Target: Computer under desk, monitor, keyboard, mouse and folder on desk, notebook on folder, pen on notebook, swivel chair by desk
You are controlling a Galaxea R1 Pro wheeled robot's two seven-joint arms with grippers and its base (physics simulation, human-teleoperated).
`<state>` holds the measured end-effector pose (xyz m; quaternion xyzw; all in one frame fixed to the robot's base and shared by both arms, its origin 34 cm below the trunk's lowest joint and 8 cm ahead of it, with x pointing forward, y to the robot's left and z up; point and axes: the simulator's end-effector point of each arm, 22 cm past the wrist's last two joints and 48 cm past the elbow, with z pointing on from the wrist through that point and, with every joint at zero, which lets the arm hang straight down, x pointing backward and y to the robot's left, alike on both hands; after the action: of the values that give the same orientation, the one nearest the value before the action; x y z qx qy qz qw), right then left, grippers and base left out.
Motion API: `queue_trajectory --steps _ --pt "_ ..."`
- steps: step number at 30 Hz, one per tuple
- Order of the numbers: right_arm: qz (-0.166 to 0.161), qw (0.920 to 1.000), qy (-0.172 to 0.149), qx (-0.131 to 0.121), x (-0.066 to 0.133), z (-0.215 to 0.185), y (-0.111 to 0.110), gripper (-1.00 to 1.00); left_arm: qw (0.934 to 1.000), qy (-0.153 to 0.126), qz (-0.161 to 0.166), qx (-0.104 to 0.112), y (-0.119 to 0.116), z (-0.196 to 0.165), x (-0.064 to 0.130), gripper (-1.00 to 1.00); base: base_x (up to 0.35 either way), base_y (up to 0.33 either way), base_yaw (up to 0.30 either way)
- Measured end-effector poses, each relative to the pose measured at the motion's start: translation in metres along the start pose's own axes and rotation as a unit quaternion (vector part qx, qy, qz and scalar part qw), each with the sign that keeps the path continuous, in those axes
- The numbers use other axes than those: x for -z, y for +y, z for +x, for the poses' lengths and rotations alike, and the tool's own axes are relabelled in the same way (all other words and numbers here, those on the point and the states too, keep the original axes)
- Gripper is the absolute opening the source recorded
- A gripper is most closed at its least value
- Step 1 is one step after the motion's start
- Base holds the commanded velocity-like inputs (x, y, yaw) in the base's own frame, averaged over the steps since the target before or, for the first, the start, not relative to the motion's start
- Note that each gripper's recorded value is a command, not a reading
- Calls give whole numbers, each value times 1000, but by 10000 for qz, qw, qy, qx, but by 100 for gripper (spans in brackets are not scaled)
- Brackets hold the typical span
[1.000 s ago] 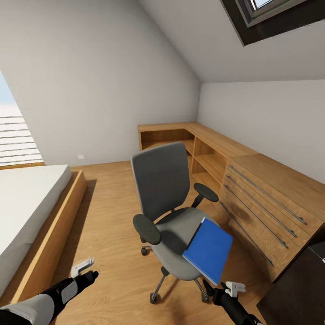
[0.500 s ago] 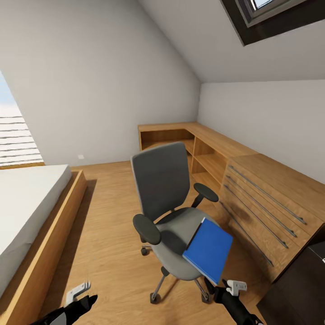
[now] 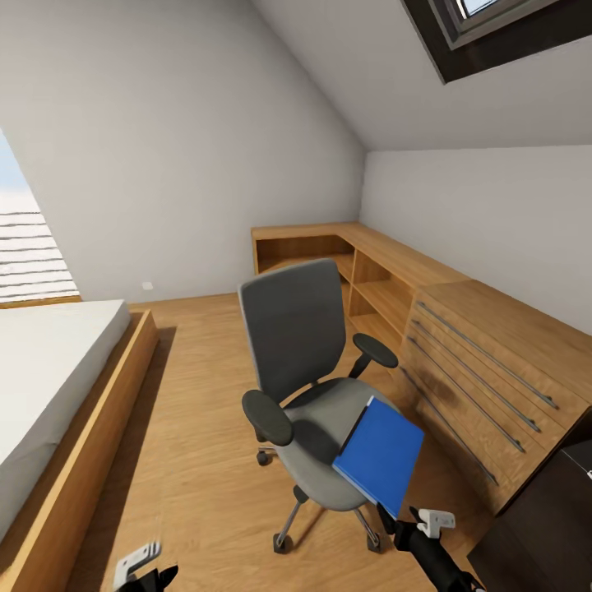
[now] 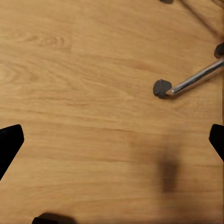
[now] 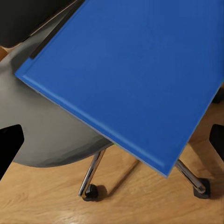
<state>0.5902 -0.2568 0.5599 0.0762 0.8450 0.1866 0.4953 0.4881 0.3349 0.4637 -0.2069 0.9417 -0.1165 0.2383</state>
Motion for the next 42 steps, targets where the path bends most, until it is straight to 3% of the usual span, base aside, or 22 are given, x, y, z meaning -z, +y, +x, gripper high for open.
queue_trajectory --steps 7,11,16,23,27,28,30,33,35,38,39,40,42 --pt "5 10000 -2 4 0 0 -1 100 10000 -22 -47 -21 2 6 0 100 0 0 0" --pt "20 10000 -3 19 1 -1 -4 100 9995 -8 -317 -15 10 9 -1 100 0 0 0" --pt "42 10000 -6 41 2 -3 -8 100 9956 48 -937 -8 24 19 -2 100 0 0 0" --pt "49 10000 -10 51 2 -4 -9 100 9912 141 -1312 -74 23 32 -3 100 0 0 0" --pt "48 10000 -11 52 2 -4 -9 100 9791 207 -2010 -219 43 38 5 100 0 0 0" --pt "48 10000 -11 52 2 -4 -9 100 9715 246 -2335 -327 46 43 9 100 0 0 0" --pt "48 10000 -11 53 2 -4 -9 100 9643 277 -2594 -459 43 49 12 100 0 0 0" --pt "48 10000 -11 53 2 -4 -9 100 9584 279 -2746 -727 24 58 11 100 0 0 0" --pt "50 10000 -12 51 2 -4 -9 100 9589 197 -2715 -806 16 58 9 100 0 0 0" --pt "53 10000 -16 54 2 -4 -9 100 9665 -212 -2416 -836 1 42 3 100 0 0 0" --pt "54 10000 -16 55 2 -4 -10 100 9689 -375 -2301 -831 -3 35 1 100 0 0 0" --pt "54 10000 -17 55 2 -4 -10 100 9721 -749 -2061 -828 -12 21 -1 100 0 0 0" --pt "55 10000 -17 56 2 -4 -10 100 9724 -1129 -1867 -830 -17 11 0 100 0 0 0"
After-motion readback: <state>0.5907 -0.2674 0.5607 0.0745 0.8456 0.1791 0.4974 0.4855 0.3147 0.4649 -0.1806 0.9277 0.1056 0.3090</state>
